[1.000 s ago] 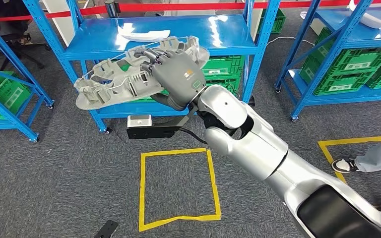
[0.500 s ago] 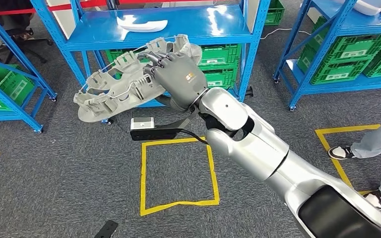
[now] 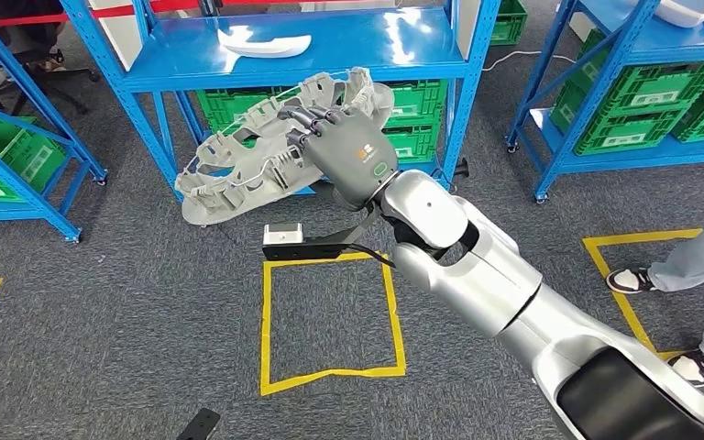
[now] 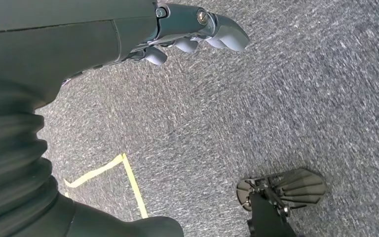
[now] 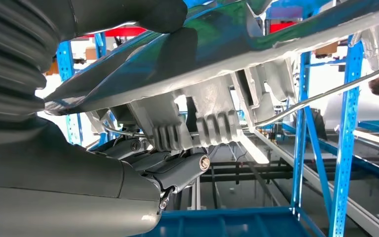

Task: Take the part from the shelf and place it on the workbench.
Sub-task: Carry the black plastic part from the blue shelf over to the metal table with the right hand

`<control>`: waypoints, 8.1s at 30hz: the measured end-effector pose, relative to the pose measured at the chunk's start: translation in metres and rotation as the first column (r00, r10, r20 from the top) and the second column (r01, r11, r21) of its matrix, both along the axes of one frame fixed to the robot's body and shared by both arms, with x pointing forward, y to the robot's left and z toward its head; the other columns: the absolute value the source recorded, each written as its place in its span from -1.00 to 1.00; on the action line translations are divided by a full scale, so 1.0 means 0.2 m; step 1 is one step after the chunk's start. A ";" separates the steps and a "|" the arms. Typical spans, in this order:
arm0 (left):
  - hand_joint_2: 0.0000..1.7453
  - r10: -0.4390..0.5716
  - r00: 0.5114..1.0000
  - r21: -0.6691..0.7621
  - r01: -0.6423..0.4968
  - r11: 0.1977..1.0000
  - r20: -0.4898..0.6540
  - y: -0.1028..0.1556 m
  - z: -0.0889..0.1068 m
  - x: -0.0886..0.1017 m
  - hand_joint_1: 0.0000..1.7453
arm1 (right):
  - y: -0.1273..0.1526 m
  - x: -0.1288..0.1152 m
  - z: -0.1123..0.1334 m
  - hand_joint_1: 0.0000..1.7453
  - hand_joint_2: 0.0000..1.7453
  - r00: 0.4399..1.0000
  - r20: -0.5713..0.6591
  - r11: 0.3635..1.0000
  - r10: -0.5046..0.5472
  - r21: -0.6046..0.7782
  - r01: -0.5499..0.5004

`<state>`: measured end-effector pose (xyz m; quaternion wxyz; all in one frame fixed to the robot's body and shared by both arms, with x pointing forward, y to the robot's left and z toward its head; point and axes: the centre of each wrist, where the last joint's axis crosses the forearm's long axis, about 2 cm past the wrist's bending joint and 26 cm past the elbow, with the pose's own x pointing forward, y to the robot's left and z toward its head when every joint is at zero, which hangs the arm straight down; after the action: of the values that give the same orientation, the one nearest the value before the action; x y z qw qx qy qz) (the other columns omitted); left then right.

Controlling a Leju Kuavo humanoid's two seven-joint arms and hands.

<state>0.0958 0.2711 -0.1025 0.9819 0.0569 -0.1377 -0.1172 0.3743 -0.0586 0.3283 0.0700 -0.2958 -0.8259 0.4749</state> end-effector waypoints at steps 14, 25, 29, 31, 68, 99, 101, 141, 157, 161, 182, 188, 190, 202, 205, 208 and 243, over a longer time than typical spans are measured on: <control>1.00 0.022 1.000 -0.027 -0.022 0.999 0.005 -0.02 -0.01 -0.07 -1.00 | -0.04 -0.04 -0.10 1.00 1.00 0.999 -0.021 0.999 -0.033 -0.035 0.032; 1.00 0.085 0.996 -0.030 -0.085 0.996 -0.014 -0.02 -0.02 -0.09 -1.00 | 0.02 -0.07 -0.04 1.00 1.00 1.000 -0.012 0.998 0.027 -0.049 -0.028; 1.00 0.101 0.995 -0.028 -0.102 0.994 -0.018 -0.01 -0.02 -0.10 -1.00 | 0.05 -0.07 0.02 1.00 1.00 0.999 0.001 0.998 0.054 -0.033 -0.054; 1.00 0.106 0.994 -0.027 -0.106 0.994 -0.016 -0.01 -0.02 -0.10 -1.00 | 0.06 -0.07 0.04 1.00 1.00 0.998 0.005 0.998 0.060 -0.027 -0.060; 1.00 0.055 0.998 -0.028 -0.055 0.998 -0.011 -0.01 -0.02 -0.10 -1.00 | 0.01 -0.11 -0.12 1.00 1.00 0.999 0.034 0.998 -0.010 -0.055 0.012; 1.00 0.050 0.999 -0.033 -0.050 0.998 -0.015 -0.04 -0.02 -0.12 -1.00 | 0.02 -0.20 -0.14 1.00 1.00 0.999 0.041 0.998 -0.030 -0.049 0.032; 1.00 0.050 0.999 -0.034 -0.050 0.998 -0.014 -0.04 -0.02 -0.12 -1.00 | 0.02 -0.20 -0.14 1.00 1.00 0.999 0.043 0.998 -0.029 -0.047 0.031; 1.00 0.050 0.999 -0.031 -0.050 0.998 -0.016 -0.03 -0.02 -0.13 -1.00 | 0.05 -0.26 -0.13 1.00 1.00 0.999 0.048 0.999 -0.022 -0.030 0.024; 1.00 0.078 0.997 -0.020 -0.078 0.997 -0.011 0.00 -0.02 -0.13 -1.00 | 0.04 -0.20 -0.08 1.00 1.00 0.998 0.063 1.000 0.010 -0.020 -0.008; 1.00 0.085 0.996 -0.021 -0.085 0.996 -0.013 -0.01 -0.02 -0.13 -1.00 | 0.04 -0.19 -0.08 1.00 1.00 0.998 0.058 1.000 0.007 -0.025 -0.006; 1.00 0.094 0.996 -0.011 -0.094 0.996 -0.012 0.01 -0.02 -0.11 -1.00 | 0.07 -0.13 0.01 1.00 1.00 0.998 0.059 0.999 0.037 0.007 -0.038; 1.00 0.077 0.997 -0.004 -0.077 0.997 -0.014 0.01 -0.02 -0.08 -1.00 | 0.01 -0.10 -0.03 1.00 1.00 0.998 0.058 1.000 -0.002 0.007 0.002; 1.00 0.075 0.997 -0.003 -0.075 0.997 -0.017 0.01 -0.02 -0.08 -1.00 | -0.01 -0.09 -0.04 1.00 1.00 0.998 0.056 1.000 -0.012 0.000 0.012; 1.00 0.067 0.997 -0.007 -0.067 0.998 -0.026 -0.01 -0.02 -0.11 -1.00 | -0.06 -0.07 -0.09 1.00 1.00 0.998 0.053 0.999 -0.033 -0.002 0.033; 1.00 0.065 0.998 -0.009 -0.066 0.998 -0.026 0.00 -0.02 -0.11 -1.00 | -0.06 -0.08 -0.11 1.00 1.00 0.998 0.044 0.999 -0.043 -0.002 0.044; 1.00 0.070 0.997 -0.010 -0.070 0.997 -0.014 0.02 -0.02 -0.09 -1.00 | -0.04 -0.10 -0.11 1.00 1.00 0.998 0.045 0.999 -0.049 -0.005 0.049; 1.00 0.062 0.998 -0.008 -0.062 0.998 -0.008 0.01 -0.01 -0.03 -1.00 | -0.06 -0.08 -0.07 1.00 1.00 0.997 0.065 0.999 -0.034 -0.006 0.035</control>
<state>0.0907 0.2736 -0.1037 0.9858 0.0566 -0.1326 -0.0865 0.3589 -0.0702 0.3138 0.0505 -0.3256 -0.8209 0.4665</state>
